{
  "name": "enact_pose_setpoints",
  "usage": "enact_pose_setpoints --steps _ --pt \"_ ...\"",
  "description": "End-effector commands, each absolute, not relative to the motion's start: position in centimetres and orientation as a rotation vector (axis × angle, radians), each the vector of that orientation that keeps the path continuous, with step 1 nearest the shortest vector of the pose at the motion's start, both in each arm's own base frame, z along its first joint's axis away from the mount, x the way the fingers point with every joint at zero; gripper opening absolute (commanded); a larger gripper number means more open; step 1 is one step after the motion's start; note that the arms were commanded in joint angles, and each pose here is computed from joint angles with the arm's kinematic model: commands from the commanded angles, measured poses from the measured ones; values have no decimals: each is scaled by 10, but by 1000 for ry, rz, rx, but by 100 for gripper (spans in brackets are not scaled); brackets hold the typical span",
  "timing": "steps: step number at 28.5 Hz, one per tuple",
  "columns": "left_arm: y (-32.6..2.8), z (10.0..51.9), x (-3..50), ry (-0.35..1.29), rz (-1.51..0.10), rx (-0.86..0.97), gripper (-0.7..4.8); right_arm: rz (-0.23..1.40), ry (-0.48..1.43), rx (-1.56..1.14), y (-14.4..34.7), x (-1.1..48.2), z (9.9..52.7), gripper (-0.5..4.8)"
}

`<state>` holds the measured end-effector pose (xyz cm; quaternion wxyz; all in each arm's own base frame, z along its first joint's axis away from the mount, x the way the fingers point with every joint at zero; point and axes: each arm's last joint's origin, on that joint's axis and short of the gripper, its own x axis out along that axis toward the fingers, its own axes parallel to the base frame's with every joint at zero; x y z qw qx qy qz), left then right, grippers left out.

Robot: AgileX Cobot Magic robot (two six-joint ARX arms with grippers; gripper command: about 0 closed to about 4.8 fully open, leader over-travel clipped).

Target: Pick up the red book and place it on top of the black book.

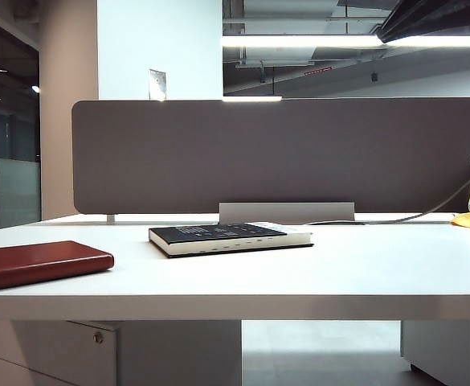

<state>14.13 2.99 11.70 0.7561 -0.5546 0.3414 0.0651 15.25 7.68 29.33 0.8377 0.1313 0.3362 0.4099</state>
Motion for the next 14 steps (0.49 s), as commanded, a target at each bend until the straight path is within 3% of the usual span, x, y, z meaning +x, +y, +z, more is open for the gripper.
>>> enact_pose_setpoints --steps 1,6,14 --pt "31 122 145 685 135 -1253 268 880 693 272 77 152 296 -1" --pt "32 122 146 678 155 -1276 237 880 693 272 77 152 296 -1" --pt "33 112 149 729 172 -1269 239 880 693 272 77 152 296 -1"
